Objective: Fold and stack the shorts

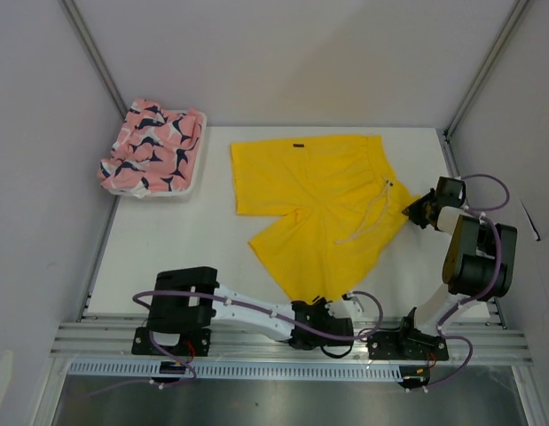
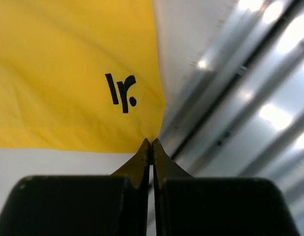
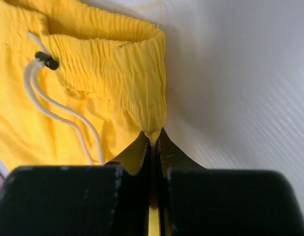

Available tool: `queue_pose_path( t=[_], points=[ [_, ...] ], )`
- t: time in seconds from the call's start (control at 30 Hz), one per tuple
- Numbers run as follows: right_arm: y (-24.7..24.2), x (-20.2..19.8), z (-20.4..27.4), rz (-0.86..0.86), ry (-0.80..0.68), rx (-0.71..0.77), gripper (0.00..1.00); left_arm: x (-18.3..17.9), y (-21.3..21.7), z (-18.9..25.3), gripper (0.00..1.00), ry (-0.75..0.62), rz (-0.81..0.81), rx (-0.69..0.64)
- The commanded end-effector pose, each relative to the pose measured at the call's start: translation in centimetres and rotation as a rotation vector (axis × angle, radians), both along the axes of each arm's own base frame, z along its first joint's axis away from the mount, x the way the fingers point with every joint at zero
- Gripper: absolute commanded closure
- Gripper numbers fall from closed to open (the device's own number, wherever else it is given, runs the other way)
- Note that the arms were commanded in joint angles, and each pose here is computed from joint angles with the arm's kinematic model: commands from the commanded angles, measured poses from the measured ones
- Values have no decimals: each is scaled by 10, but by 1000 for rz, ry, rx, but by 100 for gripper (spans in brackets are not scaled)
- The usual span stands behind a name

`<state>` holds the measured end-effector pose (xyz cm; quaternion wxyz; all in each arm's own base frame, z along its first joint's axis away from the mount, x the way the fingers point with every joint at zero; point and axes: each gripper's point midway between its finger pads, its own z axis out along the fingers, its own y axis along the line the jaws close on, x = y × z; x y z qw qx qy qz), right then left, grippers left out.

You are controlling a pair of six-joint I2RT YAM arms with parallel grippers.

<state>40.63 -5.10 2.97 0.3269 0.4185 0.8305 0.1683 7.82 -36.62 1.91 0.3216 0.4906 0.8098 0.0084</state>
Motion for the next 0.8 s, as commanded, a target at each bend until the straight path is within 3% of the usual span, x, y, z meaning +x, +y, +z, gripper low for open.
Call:
queue_pose_path(
  t=[0.0,0.23,0.37,0.57,0.77],
  points=[
    [-22,-18,30,-37,31,-125,100,-37,-23,33,100,77,-33,-117],
    [-35,-82,39,-73,221,-228,100,-96,-27,80,100,255,-97,-273],
    [-34,-101,50,-81,224,-210,100,-107,-19,99,100,311,-84,-321],
    [-34,-98,96,-106,155,-196,100,-71,-1,142,100,337,9,-430],
    [-32,-83,133,-136,144,-158,100,-4,39,185,100,316,135,-563]
  ],
)
